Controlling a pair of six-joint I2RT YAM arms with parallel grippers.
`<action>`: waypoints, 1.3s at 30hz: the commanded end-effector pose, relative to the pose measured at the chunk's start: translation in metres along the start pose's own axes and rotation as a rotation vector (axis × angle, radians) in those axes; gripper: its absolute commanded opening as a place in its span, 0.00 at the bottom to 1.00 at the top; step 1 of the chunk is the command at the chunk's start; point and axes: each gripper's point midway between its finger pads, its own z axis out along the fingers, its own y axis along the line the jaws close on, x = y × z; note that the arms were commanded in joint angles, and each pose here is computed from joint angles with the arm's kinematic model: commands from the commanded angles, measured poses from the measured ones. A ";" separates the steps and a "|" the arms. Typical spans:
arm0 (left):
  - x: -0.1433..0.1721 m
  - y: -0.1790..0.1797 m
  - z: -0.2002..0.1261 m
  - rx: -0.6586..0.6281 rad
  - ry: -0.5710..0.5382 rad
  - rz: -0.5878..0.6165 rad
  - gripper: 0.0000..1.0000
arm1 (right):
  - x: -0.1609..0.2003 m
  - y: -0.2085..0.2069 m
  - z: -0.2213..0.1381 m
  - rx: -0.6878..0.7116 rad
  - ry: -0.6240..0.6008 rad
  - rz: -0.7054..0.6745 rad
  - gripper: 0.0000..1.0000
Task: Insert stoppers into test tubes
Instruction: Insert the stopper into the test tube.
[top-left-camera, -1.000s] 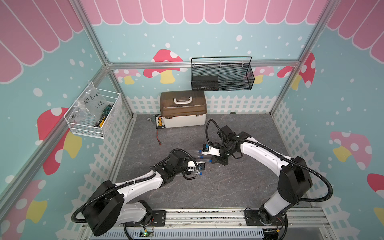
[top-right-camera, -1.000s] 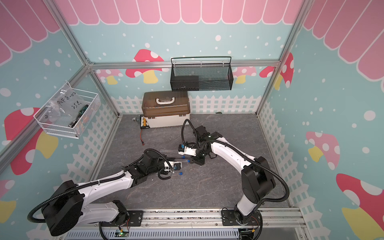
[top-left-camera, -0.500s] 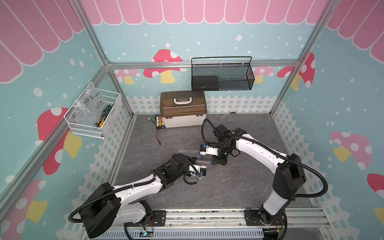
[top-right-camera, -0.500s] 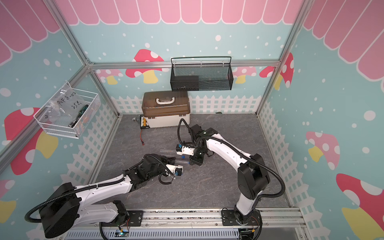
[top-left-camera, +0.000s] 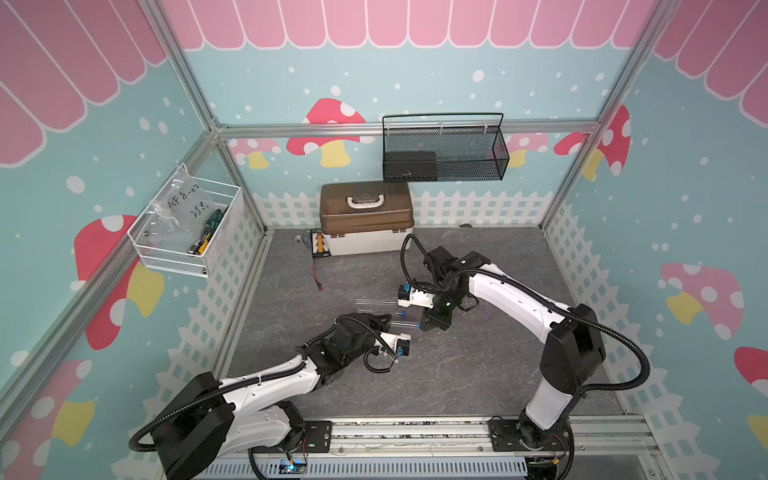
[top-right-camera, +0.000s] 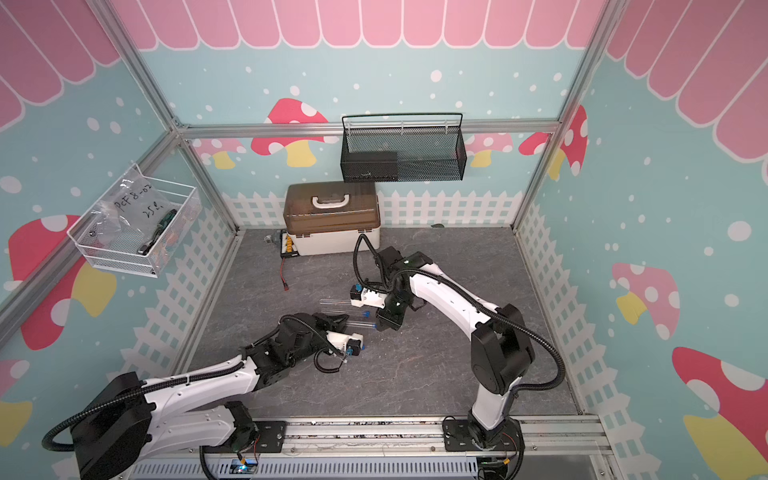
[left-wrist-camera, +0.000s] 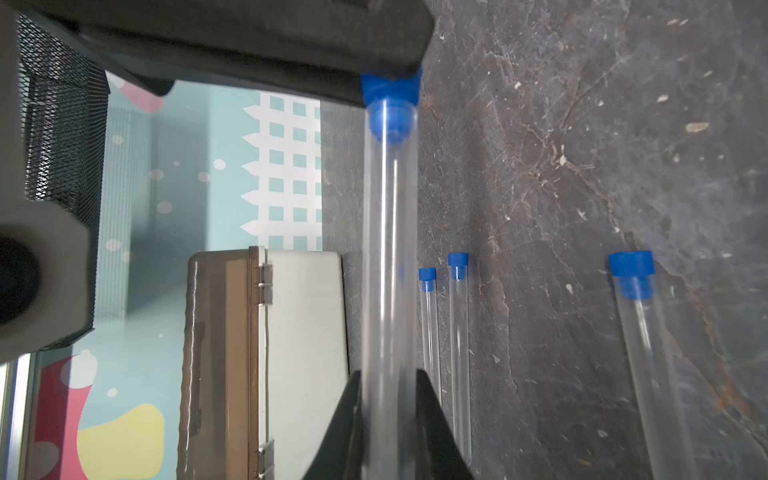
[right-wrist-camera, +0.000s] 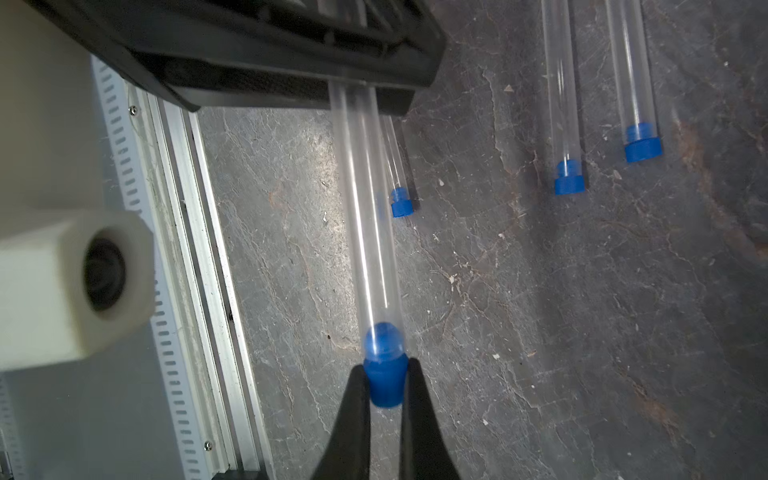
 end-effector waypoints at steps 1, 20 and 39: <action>-0.074 -0.013 -0.017 0.066 -0.365 0.030 0.00 | -0.103 0.006 -0.039 0.043 -0.429 -0.212 0.00; -0.108 0.018 -0.046 0.160 -0.640 -0.297 0.00 | -0.112 0.030 -0.033 0.122 -0.442 -0.370 0.00; -0.107 0.027 -0.048 0.145 -0.649 -0.319 0.00 | -0.113 0.030 -0.023 0.168 -0.406 -0.409 0.00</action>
